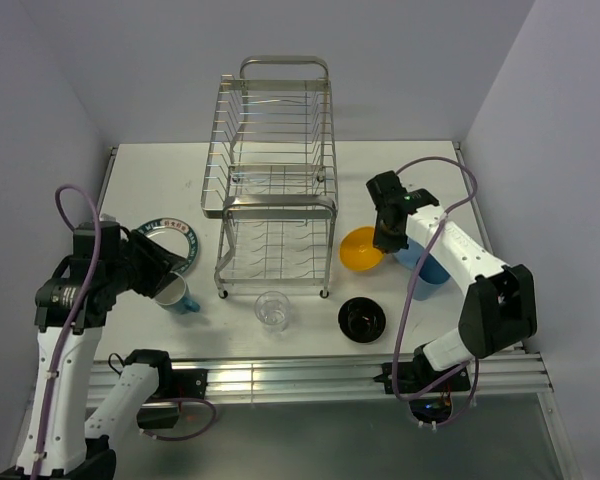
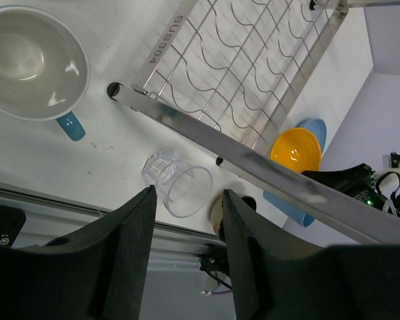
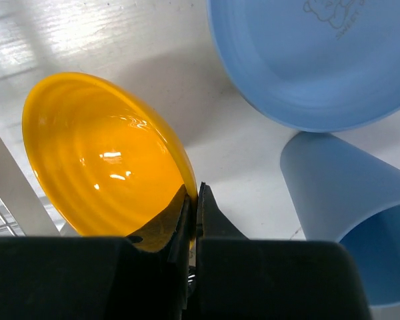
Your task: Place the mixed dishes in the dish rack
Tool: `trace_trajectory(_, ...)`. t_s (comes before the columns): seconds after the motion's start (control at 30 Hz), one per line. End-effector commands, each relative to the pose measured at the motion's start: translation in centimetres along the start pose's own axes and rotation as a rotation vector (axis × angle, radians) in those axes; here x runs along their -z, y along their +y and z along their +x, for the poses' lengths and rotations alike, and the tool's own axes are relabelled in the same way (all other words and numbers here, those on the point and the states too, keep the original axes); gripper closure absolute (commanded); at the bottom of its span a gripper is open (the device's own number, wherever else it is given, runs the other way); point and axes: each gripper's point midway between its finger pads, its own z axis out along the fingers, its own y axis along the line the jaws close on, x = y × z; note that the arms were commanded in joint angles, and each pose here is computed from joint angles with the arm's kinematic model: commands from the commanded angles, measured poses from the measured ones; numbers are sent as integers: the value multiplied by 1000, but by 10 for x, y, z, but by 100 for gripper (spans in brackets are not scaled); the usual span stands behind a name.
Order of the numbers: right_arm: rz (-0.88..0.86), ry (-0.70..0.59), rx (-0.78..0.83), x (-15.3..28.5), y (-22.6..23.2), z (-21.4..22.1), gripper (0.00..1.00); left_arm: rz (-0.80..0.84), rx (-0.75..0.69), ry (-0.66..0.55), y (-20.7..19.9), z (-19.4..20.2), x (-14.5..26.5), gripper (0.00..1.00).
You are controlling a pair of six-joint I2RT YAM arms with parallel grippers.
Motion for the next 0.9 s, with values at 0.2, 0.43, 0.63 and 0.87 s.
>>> trace_trajectory(0.2,-85,-116,-33,62,-3,-43,100,120,-99,-213,-59,-50,67,45)
trace_trajectory(0.43,-249,-144,-67,125,12,-75,100,478,-321,-407,-167,-90,147,36)
trace_trajectory(0.63,-375,-108,-86,156,20,-78,100,927,-603,-424,-252,-74,202,32)
trace_trajectory(0.87,-475,-98,-157,180,12,-79,100,1187,-786,-247,-286,-36,219,29)
